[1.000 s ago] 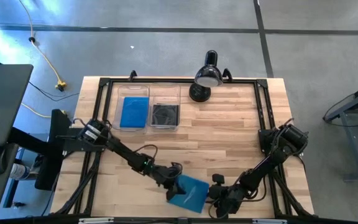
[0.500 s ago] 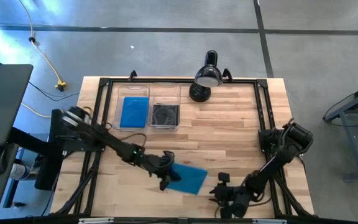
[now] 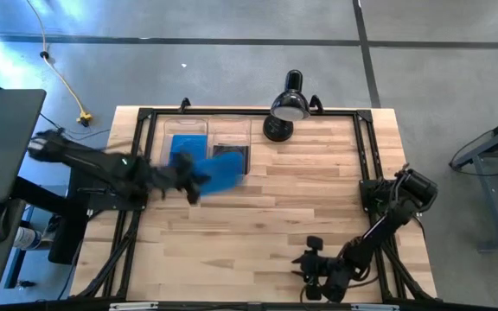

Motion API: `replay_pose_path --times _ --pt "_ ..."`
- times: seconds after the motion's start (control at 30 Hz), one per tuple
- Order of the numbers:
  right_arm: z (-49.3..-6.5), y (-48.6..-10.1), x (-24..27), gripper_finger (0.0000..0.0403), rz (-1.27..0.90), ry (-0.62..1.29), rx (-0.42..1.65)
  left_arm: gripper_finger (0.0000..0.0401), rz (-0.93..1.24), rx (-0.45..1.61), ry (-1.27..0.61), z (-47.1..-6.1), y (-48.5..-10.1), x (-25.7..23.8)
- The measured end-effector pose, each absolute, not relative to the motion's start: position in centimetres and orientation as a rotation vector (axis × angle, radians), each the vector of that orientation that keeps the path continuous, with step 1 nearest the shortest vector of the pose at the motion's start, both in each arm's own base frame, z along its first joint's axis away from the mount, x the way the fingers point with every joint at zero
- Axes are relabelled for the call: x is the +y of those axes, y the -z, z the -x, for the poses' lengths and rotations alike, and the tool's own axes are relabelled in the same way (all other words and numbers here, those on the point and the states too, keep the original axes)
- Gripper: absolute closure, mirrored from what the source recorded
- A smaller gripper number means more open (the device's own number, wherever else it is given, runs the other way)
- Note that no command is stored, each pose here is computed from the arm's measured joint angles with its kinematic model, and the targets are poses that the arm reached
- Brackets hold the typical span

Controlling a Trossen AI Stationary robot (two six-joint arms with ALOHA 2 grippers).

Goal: Pick & place jewel cases by type
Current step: Put the blue CD case into the left transparent bin

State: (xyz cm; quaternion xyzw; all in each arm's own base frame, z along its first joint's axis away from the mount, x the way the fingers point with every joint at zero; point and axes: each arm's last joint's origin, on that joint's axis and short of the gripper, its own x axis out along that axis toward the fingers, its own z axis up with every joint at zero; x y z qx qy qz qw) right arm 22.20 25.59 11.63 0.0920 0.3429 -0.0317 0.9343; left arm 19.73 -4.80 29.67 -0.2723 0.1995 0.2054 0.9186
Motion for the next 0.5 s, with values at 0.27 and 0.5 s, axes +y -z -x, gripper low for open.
replay_pose_path --times 0.27,0.5 --pt "-23.2 -11.6 24.7 0.0275 -0.183 0.067 0.722 0.0383 0.637 0.609 -0.549 -15.4 -31.2 1.2" --pt "-24.1 -11.6 24.0 0.0275 -0.171 0.046 0.755 0.0383 0.601 0.803 -0.574 -14.7 -33.7 4.3"
